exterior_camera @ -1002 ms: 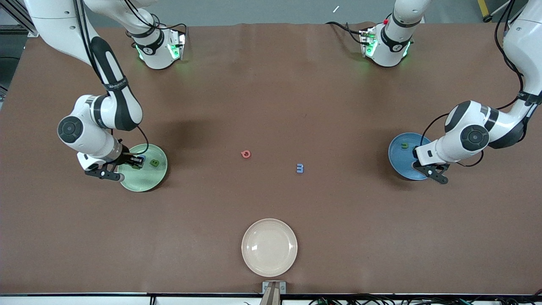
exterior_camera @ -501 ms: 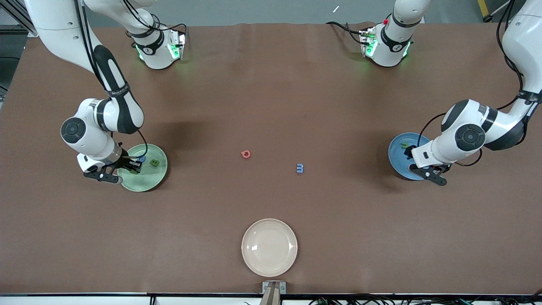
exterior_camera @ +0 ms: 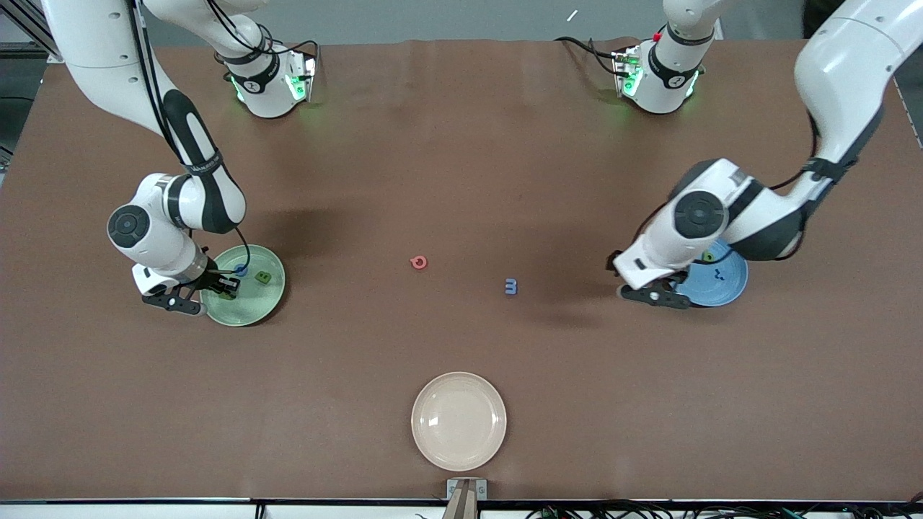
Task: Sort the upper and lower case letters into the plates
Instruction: 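Grasp the E with the left gripper while the right gripper grasps the Q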
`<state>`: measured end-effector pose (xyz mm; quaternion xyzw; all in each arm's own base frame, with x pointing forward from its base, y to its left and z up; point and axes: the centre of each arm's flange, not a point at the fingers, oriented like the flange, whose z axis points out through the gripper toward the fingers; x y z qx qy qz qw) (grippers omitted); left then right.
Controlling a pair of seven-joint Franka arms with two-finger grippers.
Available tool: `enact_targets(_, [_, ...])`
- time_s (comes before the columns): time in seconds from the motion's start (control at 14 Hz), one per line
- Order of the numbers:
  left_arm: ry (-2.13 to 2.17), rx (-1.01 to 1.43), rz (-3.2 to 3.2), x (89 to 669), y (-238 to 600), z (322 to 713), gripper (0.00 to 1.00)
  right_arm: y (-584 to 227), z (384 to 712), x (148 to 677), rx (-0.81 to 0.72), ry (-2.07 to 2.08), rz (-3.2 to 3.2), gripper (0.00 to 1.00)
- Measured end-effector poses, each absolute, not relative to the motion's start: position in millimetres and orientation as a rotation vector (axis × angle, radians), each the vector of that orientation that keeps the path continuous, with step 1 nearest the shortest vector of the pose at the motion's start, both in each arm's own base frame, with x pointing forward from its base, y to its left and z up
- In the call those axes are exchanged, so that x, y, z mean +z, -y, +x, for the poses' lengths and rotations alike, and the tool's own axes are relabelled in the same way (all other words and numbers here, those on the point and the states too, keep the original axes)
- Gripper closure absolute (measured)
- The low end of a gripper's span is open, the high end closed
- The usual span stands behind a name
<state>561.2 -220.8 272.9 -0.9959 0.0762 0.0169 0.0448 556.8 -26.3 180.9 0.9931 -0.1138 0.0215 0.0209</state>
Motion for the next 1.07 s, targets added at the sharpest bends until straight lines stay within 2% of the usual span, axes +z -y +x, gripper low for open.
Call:
enact_targets(0.21, [-0.059, 0.011, -3.035, 264, 287, 556, 0.00, 19, 561, 186, 0.041, 0.339, 3.089, 0.30])
enact_targets(0.43, [0.037, 0.016, -3.040, 246, 331, 560, 0.00, 0, 580, 231, -0.176, 0.388, 3.107, 0.01])
enact_targets(0.57, [0.069, 0.036, -3.049, 233, 353, 559, 0.00, -38, 595, 274, -0.210, 0.531, 3.091, 0.00])
enact_targets(0.72, [0.083, 0.043, -3.080, 228, 373, 558, 0.00, -108, 597, 293, -0.162, 0.686, 3.059, 0.00])
enact_targets(1.07, [0.127, -0.001, -3.112, 208, 401, 559, 0.00, -261, 563, 288, -0.087, 0.916, 3.074, 0.00])
